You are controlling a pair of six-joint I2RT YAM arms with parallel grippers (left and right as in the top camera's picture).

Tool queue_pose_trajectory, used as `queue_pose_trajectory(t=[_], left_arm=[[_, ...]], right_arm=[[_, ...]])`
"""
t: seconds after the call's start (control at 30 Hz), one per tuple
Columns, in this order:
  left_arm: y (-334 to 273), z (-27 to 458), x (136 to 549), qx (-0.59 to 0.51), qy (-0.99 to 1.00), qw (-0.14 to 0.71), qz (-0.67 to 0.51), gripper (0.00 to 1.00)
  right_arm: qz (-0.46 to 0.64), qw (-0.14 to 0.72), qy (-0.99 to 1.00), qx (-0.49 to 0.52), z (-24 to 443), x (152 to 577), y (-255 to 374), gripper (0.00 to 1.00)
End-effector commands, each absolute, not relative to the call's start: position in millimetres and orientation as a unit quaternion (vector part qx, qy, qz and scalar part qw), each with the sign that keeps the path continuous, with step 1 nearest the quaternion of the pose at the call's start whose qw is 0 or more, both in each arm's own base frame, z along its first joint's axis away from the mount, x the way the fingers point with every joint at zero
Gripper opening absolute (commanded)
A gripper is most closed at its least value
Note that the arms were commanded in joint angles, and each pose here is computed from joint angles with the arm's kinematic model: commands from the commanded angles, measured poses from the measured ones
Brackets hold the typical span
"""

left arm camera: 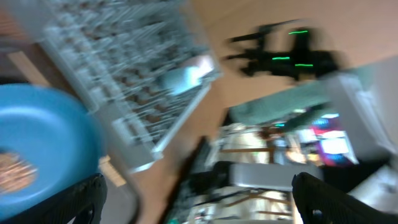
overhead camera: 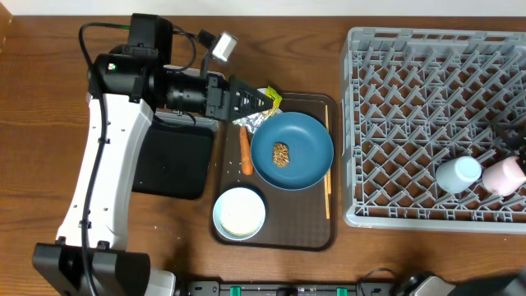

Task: Sort waste into correct bins and load items into the dishwasher rack
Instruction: 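Move the left gripper to the blue plate rim and grasp it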

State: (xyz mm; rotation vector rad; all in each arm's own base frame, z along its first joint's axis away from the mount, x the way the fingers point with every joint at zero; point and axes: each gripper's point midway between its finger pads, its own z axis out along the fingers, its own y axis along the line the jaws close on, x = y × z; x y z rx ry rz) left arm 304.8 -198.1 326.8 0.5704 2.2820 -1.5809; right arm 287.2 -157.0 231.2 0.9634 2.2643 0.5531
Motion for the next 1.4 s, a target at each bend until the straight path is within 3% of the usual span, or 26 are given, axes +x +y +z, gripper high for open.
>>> queue_pose_trajectory(t=[0.0, 0.13, 0.23, 0.5, 0.63, 0.9, 1.1, 1.37], left_arm=[[-178, 289, 314, 0.203, 0.883, 0.182, -0.382, 0.96], [-153, 252, 326, 0.186, 0.943, 0.182, -0.208, 0.96], [-148, 230, 328, 0.176, 0.959, 0.165, -0.148, 0.96], [-171, 178, 327, 0.189, 0.967, 0.099, -0.140, 0.91], [-178, 159, 324, 0.194, 0.969, 0.068, -0.135, 0.82], [-166, 129, 294, 0.193, 0.979, -0.009, -0.058, 0.81], [-149, 112, 260, 0.169, 0.982, -0.082, -0.036, 0.73], [-163, 103, 286, 0.172, 0.983, -0.023, -0.056, 0.73]], right_arm=[[0.242, 0.377, 0.860, 0.246, 283, 291, -102, 0.80], [0.237, 0.407, 0.863, 0.181, 309, 286, -64, 0.81], [0.226, 0.410, 0.863, 0.188, 315, 284, -54, 0.80], [0.232, 0.397, 0.865, 0.199, 312, 289, -45, 0.80], [0.234, 0.393, 0.866, 0.201, 310, 290, -45, 0.80], [0.234, 0.391, 0.867, 0.202, 309, 290, -45, 0.81], [0.230, 0.394, 0.867, 0.202, 309, 291, -47, 0.81], [0.228, 0.404, 0.863, 0.199, 313, 294, -48, 0.81]])
